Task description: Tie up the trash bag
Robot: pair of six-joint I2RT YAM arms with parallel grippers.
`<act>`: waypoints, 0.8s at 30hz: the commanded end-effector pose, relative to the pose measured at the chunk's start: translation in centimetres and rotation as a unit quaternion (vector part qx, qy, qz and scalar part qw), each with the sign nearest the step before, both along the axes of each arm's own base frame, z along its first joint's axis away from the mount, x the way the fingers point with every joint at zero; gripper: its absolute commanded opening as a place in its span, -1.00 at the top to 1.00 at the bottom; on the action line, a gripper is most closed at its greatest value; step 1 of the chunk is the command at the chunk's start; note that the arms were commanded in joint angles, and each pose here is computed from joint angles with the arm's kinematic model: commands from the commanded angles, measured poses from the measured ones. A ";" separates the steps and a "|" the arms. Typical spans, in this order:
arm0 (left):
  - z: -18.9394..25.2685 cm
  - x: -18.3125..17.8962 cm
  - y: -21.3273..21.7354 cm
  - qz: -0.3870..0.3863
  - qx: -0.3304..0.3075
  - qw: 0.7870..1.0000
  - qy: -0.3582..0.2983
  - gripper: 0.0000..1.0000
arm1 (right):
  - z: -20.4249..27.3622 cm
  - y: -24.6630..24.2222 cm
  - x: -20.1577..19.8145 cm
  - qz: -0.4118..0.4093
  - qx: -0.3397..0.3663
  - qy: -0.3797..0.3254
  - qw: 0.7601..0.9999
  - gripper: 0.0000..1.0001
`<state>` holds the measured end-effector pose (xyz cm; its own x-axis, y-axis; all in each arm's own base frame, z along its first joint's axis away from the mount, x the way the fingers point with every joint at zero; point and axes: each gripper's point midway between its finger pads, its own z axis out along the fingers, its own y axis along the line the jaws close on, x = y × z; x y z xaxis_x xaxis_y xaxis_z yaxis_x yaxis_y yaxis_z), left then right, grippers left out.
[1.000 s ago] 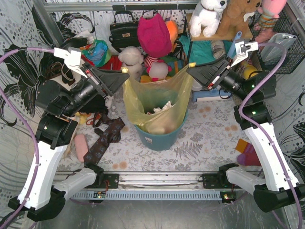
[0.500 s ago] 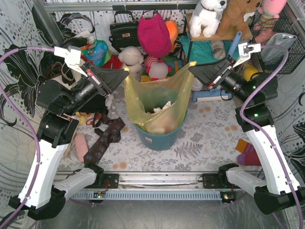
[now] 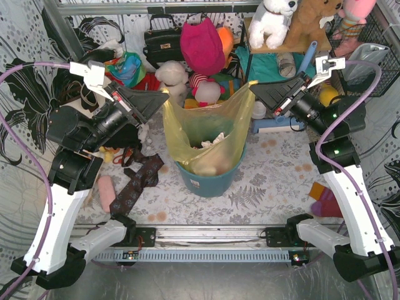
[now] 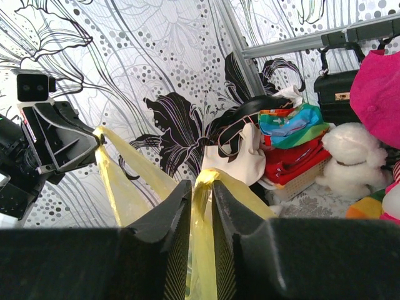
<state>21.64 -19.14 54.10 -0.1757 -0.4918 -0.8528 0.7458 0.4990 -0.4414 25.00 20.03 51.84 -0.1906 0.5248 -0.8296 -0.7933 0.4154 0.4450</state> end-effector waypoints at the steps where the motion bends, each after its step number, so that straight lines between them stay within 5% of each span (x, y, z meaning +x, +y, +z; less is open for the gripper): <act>1: 1.4 -0.7 0.3 -0.003 -0.012 0.999 -0.031 1.00 | 1.2 0.1 -0.4 0.011 0.012 -0.020 1.000 0.59; 19: 1.1 -0.9 0.2 -0.009 -0.011 1.000 -0.025 0.98 | 0.5 0.2 -1.6 0.027 0.008 -0.013 1.000 0.59; 22: 0.4 -0.7 0.1 -0.009 -0.007 1.000 -0.014 0.46 | 0.4 0.1 -1.8 0.025 0.008 -0.012 1.000 0.59; 24: 0.0 -0.6 0.2 -0.006 -0.005 1.000 -0.009 0.30 | 0.4 0.1 -1.8 0.024 0.007 -0.012 1.000 0.59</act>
